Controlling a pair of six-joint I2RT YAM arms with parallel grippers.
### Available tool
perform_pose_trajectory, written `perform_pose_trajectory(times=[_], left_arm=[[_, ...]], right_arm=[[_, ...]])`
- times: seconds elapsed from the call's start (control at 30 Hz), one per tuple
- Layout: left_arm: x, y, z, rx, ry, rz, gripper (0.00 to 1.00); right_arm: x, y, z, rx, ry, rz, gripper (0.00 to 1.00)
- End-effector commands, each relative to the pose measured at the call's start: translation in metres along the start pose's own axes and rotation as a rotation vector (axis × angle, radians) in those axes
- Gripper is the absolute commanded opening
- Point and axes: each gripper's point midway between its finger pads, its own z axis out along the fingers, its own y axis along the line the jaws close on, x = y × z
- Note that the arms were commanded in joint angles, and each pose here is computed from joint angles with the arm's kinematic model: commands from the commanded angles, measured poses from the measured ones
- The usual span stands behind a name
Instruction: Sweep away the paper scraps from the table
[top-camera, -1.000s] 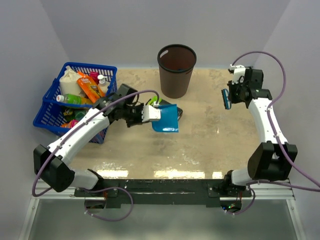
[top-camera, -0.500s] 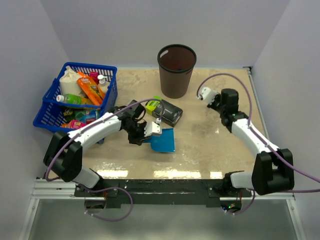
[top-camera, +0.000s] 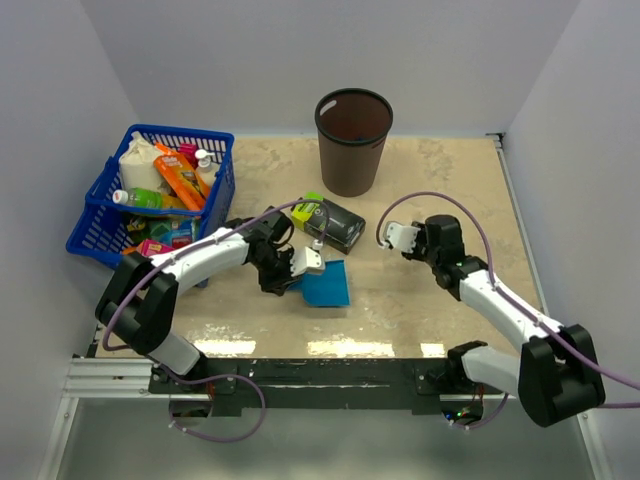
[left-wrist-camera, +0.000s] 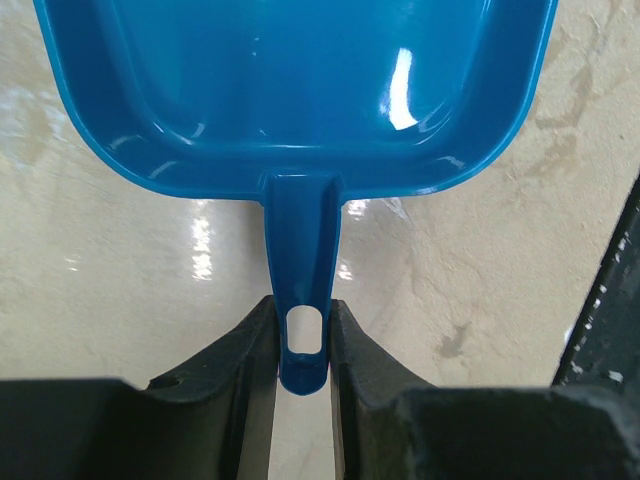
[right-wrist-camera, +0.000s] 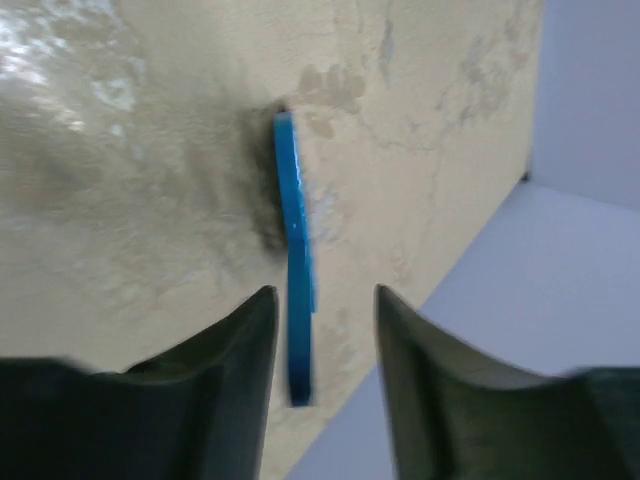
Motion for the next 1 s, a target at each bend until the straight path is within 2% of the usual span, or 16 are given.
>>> perform_pose_trajectory(times=[0.0,0.03,0.07,0.1,0.17,0.23,0.3,0.37,0.43,0.47,0.53,0.63,0.77,0.9,0.97], left_arm=[[-0.005,-0.007,-0.01,0.018,-0.017,0.046,0.27],[-0.006,-0.005,-0.014,0.012,-0.015,0.054,0.34],[-0.005,-0.009,-0.018,0.023,-0.007,0.062,0.36],[-0.008,-0.008,-0.023,0.019,-0.009,0.078,0.41],[-0.008,-0.01,-0.031,0.013,-0.007,0.092,0.56],[-0.013,-0.009,-0.039,-0.001,-0.017,0.105,0.62],[-0.021,-0.004,-0.049,-0.034,-0.027,0.105,0.63],[-0.038,0.007,-0.063,-0.095,-0.075,0.093,0.79],[-0.056,0.021,-0.08,-0.174,-0.148,0.072,0.81],[-0.069,0.03,-0.093,-0.218,-0.19,0.07,0.81],[-0.086,0.05,-0.114,-0.306,-0.261,0.023,0.82],[-0.112,0.08,-0.156,-0.454,-0.363,-0.03,0.82],[-0.131,0.121,-0.226,-0.652,-0.502,-0.113,0.86],[-0.125,0.152,-0.277,-0.823,-0.591,-0.241,0.88],[-0.121,0.164,-0.301,-0.908,-0.661,-0.339,0.95]], right_arm=[[-0.004,0.021,-0.031,-0.152,-0.006,0.085,0.62],[-0.009,0.021,-0.039,-0.186,-0.016,0.111,0.74],[-0.028,0.006,-0.05,-0.204,-0.083,0.142,0.98],[-0.026,0.016,-0.062,-0.271,-0.057,0.192,0.98],[-0.051,-0.002,-0.084,-0.299,-0.145,0.261,0.99],[-0.06,-0.001,-0.098,-0.357,-0.154,0.337,0.99],[-0.075,-0.025,-0.107,-0.319,-0.173,0.485,0.99],[-0.087,-0.046,-0.104,-0.285,-0.17,0.59,0.99],[-0.082,-0.06,-0.087,-0.205,-0.06,0.784,0.98],[-0.088,-0.077,-0.087,-0.155,-0.048,0.911,0.98],[-0.081,-0.098,-0.08,-0.043,0.011,1.011,0.98],[-0.097,-0.146,-0.091,0.073,-0.09,1.081,0.99],[-0.105,-0.191,-0.1,0.189,-0.115,1.175,0.99],[-0.107,-0.224,-0.107,0.302,-0.164,1.209,0.98],[-0.108,-0.252,-0.121,0.396,-0.208,1.232,0.99]])
